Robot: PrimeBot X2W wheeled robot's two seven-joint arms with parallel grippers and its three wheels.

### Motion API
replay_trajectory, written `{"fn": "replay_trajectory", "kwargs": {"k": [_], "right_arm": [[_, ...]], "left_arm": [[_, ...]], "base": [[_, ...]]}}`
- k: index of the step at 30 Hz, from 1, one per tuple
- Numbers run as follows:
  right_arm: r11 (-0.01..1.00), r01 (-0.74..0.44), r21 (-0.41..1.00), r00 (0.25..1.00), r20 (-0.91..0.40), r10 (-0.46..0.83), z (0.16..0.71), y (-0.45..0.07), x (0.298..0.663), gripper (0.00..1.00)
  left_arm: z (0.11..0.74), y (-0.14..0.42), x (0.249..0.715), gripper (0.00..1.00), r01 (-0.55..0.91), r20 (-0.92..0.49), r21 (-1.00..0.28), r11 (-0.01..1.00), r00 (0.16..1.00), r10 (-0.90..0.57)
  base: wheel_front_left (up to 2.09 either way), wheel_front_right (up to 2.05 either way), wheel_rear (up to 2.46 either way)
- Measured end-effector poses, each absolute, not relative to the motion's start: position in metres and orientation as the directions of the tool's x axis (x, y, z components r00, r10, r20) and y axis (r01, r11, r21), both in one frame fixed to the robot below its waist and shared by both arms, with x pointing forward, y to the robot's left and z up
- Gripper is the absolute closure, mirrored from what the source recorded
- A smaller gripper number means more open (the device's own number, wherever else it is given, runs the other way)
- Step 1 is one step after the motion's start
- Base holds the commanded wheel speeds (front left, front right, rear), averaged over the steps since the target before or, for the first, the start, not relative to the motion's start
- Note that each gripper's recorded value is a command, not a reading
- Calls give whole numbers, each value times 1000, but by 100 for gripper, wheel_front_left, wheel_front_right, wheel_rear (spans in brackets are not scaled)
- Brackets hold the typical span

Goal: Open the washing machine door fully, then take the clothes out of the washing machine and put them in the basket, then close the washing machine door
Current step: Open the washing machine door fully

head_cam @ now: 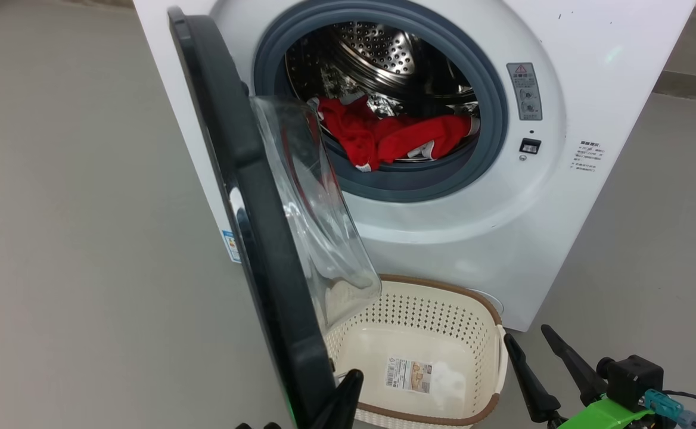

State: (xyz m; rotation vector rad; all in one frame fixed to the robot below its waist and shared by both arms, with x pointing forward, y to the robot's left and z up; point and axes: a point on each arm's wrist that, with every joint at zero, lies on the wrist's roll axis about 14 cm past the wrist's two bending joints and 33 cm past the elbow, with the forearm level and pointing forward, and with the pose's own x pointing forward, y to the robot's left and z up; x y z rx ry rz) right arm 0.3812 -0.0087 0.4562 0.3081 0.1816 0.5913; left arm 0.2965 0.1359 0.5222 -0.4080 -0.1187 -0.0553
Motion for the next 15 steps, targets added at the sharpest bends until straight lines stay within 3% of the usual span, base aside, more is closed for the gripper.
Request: {"fn": "replay_trajectory", "kwargs": {"k": [15], "right_arm": [[780,-527,338,811,-75,581,457,-4,383,0]], "left_arm": [[510,173,286,100,-95,73,-391,915,988,134]], "base": [[0,0,0]]}}
